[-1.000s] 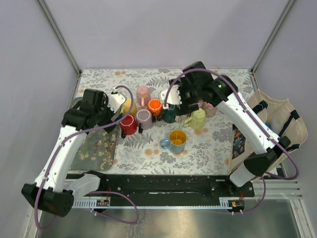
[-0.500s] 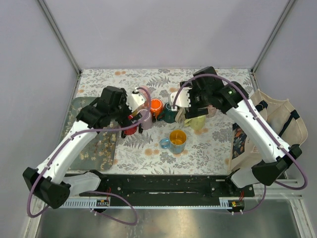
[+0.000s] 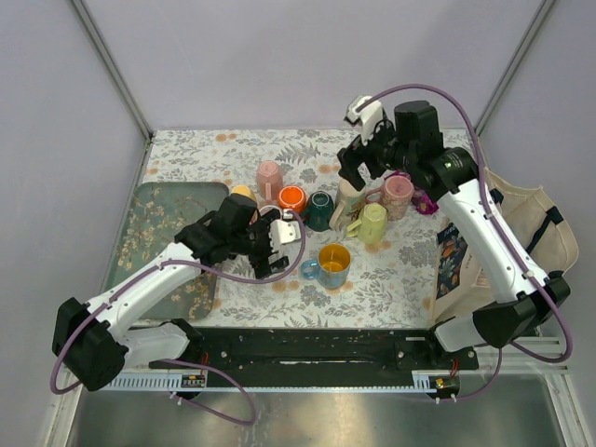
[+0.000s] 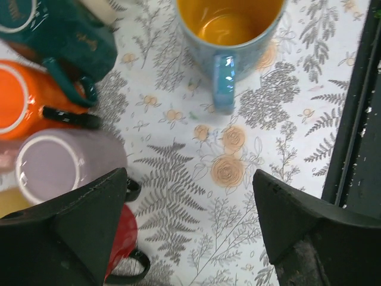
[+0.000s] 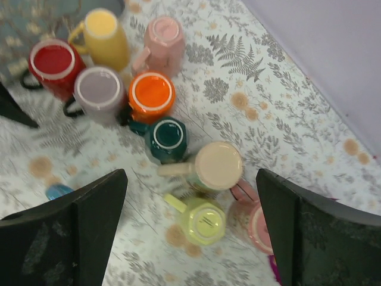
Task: Turn the mug right side up
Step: Move the cup to the tray.
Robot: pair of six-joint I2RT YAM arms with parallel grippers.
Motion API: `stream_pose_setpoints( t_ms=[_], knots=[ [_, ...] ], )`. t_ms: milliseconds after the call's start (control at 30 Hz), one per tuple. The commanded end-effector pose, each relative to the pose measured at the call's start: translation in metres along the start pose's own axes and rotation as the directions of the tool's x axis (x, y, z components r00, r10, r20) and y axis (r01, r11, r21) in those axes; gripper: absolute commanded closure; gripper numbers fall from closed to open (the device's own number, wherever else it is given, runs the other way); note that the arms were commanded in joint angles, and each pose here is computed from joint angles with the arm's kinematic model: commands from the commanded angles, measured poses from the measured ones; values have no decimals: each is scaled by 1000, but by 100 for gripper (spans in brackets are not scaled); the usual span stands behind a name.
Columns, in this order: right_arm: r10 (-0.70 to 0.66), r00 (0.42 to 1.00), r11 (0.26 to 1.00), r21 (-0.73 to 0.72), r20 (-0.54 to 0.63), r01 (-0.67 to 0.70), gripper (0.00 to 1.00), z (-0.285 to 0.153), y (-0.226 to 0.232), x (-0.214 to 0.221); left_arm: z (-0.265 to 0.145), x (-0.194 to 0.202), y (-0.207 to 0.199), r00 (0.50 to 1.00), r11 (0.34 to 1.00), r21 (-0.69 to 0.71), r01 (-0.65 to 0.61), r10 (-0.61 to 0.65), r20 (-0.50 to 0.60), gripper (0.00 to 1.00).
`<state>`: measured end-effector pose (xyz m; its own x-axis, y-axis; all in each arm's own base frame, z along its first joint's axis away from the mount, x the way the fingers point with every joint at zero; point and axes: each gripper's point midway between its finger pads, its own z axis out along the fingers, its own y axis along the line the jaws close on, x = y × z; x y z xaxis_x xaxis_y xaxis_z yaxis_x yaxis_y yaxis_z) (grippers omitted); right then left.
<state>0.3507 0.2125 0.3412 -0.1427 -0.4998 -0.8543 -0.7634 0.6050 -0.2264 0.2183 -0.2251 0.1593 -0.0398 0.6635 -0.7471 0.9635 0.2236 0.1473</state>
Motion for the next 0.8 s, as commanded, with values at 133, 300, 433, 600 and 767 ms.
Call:
stream_pose_setpoints(
  t_ms=[133,300,433,600,767],
  knots=[
    [421,785,862,69,455,-502,1,-71,-56,-117,4,-8,5,984,989,-14,-144,145,103,10],
    [559,539,680,24,630,-733,1,-114,-102,-165,-3,1,-1,992,994,-10,-110,110,67,10],
    [586,370,571,-43,721,-820,1,-154,-123,-193,-9,3,-18,995,996,30,-89,87,44,10],
    [613,145,473,-214,776,-855,1,-201,-134,-220,-15,-1,-40,996,992,87,-86,84,26,10],
    [675,0,411,-377,738,-830,1,-233,-129,-235,-10,-13,-49,997,992,100,-75,75,10,10]
  ],
)
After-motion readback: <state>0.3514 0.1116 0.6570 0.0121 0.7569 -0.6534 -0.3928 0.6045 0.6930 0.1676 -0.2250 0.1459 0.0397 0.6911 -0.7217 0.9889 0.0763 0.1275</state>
